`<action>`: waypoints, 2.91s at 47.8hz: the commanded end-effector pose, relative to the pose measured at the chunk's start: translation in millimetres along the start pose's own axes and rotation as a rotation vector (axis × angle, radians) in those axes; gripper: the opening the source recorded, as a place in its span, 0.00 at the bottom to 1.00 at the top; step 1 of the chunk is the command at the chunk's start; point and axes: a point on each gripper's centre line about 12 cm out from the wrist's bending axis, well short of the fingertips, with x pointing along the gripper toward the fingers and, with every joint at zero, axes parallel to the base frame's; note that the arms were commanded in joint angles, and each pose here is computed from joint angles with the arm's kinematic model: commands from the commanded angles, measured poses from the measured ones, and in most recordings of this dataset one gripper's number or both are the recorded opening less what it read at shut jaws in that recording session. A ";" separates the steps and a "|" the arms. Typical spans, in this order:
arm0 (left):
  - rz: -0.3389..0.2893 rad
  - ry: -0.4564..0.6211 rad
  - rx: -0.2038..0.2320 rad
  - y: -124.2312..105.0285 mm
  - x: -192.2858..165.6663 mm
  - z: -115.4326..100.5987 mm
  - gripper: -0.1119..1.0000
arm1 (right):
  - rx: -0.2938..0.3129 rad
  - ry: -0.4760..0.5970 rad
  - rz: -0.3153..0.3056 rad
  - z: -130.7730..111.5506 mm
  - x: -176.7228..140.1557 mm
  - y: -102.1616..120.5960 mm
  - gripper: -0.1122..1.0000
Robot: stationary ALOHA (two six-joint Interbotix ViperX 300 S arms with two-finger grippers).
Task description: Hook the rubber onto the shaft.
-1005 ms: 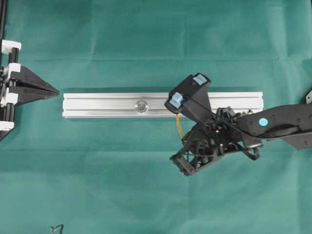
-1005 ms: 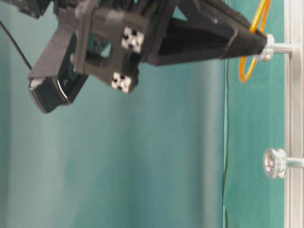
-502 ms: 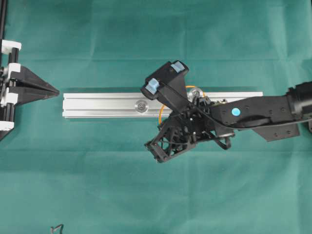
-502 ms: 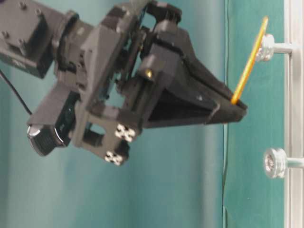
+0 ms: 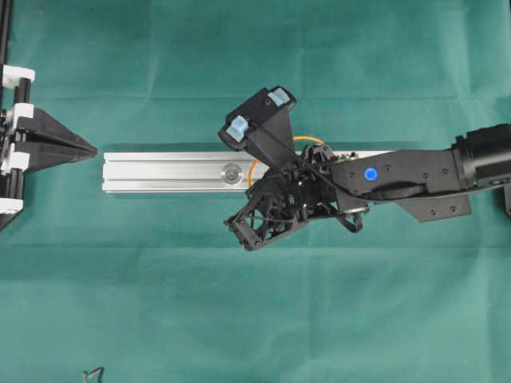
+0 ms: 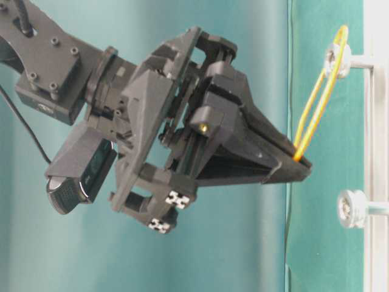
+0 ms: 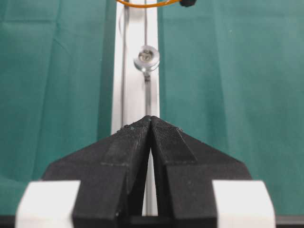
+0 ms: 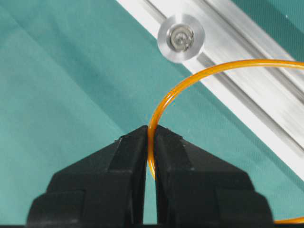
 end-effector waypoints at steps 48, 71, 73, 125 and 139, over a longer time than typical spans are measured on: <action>0.000 -0.029 0.003 0.0 -2.3 11.9 0.10 | 0.030 -0.066 0.096 31.1 27.2 18.4 0.16; -0.002 -0.029 0.004 -0.3 -2.3 11.9 0.10 | 0.023 -0.102 0.127 41.8 35.2 17.9 0.16; 0.000 -0.028 0.003 0.0 -2.3 11.7 0.10 | 0.024 -0.102 0.127 42.1 36.2 17.2 0.16; 0.000 -0.029 0.002 0.0 -2.3 11.9 0.10 | 0.037 -0.100 0.128 44.8 64.8 13.4 0.16; 0.000 -0.029 0.003 0.1 -2.3 11.9 0.10 | 0.039 -0.096 0.124 44.0 66.9 12.7 0.16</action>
